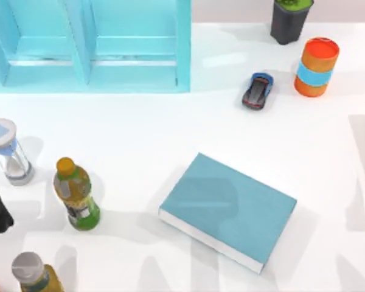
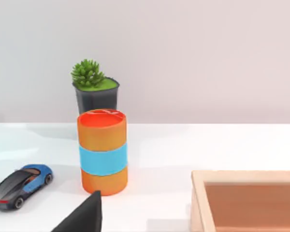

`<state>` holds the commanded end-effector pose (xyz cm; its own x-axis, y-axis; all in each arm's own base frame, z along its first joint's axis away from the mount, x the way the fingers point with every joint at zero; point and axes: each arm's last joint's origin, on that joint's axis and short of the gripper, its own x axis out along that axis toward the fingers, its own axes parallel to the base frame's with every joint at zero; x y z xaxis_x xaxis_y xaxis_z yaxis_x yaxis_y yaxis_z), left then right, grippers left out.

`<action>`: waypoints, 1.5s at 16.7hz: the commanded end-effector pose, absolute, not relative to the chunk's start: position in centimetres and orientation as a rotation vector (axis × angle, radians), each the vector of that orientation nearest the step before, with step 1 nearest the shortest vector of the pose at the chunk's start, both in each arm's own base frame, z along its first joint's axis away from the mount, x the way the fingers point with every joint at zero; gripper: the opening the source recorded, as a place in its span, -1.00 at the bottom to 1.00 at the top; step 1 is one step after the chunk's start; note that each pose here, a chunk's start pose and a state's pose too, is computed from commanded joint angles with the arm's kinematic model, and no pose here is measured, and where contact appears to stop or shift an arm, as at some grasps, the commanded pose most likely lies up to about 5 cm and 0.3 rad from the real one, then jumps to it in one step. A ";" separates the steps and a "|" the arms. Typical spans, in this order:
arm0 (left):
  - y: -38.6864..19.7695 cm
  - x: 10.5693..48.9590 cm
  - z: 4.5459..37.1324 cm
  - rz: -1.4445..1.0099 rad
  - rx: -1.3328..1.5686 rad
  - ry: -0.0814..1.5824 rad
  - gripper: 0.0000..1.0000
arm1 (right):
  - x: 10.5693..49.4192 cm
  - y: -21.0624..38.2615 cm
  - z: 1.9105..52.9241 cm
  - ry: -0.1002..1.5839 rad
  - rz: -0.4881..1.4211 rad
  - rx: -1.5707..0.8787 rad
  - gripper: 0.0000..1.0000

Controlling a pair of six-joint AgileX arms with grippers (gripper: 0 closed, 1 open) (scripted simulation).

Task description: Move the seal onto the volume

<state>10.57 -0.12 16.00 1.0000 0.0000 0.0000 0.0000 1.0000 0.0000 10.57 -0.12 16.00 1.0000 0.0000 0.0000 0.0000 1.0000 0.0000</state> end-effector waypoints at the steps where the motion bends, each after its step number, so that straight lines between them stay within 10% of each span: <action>1: -0.1 10.6 16.0 0.000 0.000 0.000 1.00 | 10.6 -0.1 16.0 0.000 0.000 0.000 1.00; 11: -0.1 10.6 16.0 0.000 0.000 0.000 1.00 | 10.7 -0.5 18.5 0.122 -0.038 -0.038 1.00; 25: -0.1 10.6 16.0 0.000 0.000 0.000 1.00 | 24.0 -6.5 27.6 1.054 -0.108 -0.104 1.00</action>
